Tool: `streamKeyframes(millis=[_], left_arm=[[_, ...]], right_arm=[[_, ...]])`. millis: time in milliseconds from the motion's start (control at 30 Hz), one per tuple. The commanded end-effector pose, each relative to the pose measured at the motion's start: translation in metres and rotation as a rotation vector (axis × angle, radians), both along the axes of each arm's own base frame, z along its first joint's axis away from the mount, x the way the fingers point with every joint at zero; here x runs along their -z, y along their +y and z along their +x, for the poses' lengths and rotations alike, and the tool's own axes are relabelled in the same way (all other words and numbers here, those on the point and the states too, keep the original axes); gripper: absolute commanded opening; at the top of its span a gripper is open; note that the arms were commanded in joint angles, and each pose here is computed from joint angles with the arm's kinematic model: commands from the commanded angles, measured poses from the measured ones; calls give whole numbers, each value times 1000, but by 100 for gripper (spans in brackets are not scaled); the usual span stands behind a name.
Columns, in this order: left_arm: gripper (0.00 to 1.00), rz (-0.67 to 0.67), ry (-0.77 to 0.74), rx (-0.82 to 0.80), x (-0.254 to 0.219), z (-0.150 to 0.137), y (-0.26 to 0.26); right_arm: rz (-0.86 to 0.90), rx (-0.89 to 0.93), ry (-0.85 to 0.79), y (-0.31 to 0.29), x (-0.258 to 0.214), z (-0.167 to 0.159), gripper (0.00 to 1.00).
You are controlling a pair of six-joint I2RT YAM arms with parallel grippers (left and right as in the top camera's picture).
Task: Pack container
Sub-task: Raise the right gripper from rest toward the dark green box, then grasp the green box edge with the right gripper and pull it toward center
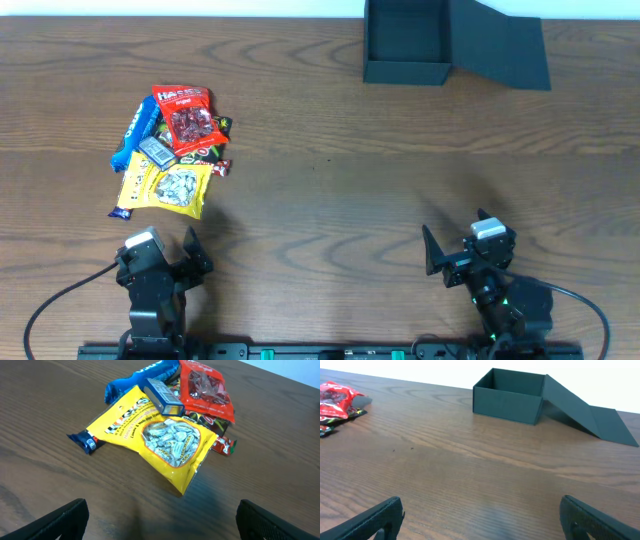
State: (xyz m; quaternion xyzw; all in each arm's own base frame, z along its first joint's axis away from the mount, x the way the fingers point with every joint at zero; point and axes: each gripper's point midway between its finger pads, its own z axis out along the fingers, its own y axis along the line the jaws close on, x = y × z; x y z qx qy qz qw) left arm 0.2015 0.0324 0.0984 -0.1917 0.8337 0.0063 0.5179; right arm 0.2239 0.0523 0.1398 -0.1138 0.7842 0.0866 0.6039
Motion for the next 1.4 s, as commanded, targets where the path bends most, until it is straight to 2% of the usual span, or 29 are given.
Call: streamKeyframes(millis=[0,200,300,367,433,567,667,800,933,1133,1367], left_arm=[[95,8,6,-7,5,0,2],[95,8,6,-7,5,0,2],[95,8,6,-7,5,0,2],[95,8,6,-7,5,0,2],[95,8,6,-7,5,0,2],[95,7,6,-7,5,0,2],[95,8,6,-7,5,0,2],[95,8,6,-7,5,0,2],[95,8,6,-7,5,0,2],[95,8,6,-7,5,0,2],[95,8,6,-7,5,0,2]], right_arm=[[38,-14,12,4,3,-1,99],[264,-118,42,29,-11,-8,99],[545,-91,130,35,-19,-9,99],[836,-44,267,40,-19,-12,99],[1027,-37,404,49,-16,-18,99],[1159,25,490,48,-10,-19,99],[1176,1,485,51,-16,-19,99],[1078,-118,377,57,-37,-20,99],[1062,-123,376,58,-40,-14,99],[921,-80,448,59,-44,5,99],[812,92,674,54,-44,62,99]])
